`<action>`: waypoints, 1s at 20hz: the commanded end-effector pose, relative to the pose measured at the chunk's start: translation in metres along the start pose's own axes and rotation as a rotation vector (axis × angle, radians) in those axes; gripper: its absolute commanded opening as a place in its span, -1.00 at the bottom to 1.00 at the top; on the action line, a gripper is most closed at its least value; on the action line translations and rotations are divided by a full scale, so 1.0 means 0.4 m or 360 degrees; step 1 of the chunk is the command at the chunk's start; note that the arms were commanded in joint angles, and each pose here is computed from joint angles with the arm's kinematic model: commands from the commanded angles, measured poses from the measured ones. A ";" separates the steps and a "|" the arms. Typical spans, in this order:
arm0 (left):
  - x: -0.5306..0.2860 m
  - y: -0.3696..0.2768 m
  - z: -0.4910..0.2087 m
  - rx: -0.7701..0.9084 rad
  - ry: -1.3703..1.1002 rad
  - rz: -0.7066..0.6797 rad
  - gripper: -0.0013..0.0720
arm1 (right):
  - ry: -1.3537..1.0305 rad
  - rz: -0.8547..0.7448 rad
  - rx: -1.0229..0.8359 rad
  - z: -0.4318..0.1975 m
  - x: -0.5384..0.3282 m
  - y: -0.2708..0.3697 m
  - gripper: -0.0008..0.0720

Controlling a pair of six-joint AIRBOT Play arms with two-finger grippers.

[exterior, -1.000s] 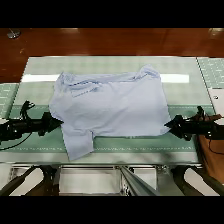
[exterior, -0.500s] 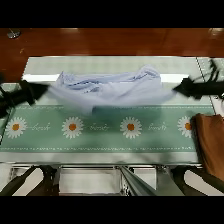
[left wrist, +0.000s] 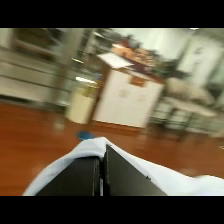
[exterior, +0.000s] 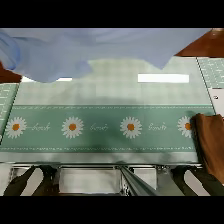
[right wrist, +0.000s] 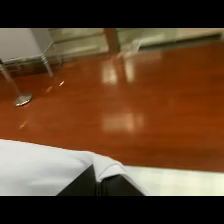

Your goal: Fold the shirts.

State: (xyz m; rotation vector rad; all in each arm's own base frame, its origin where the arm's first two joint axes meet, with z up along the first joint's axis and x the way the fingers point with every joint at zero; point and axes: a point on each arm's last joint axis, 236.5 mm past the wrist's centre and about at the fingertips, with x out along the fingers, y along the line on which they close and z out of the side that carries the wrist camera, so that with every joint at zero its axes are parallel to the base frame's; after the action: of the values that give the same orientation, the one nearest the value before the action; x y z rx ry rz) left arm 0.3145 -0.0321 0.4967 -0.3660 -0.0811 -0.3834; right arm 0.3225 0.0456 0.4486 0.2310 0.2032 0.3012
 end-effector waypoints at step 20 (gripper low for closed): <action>-0.160 0.274 -0.441 0.0307 0.0994 0.0875 -0.91 | 0.0593 -0.0056 0.0178 -0.386 -0.014 -0.051 -0.92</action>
State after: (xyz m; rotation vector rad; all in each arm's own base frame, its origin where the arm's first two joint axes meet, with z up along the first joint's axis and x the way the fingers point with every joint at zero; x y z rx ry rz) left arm 0.2485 0.0174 0.3523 -0.0198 0.4344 0.0652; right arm 0.2442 0.0498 0.3402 0.1988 0.5344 0.2294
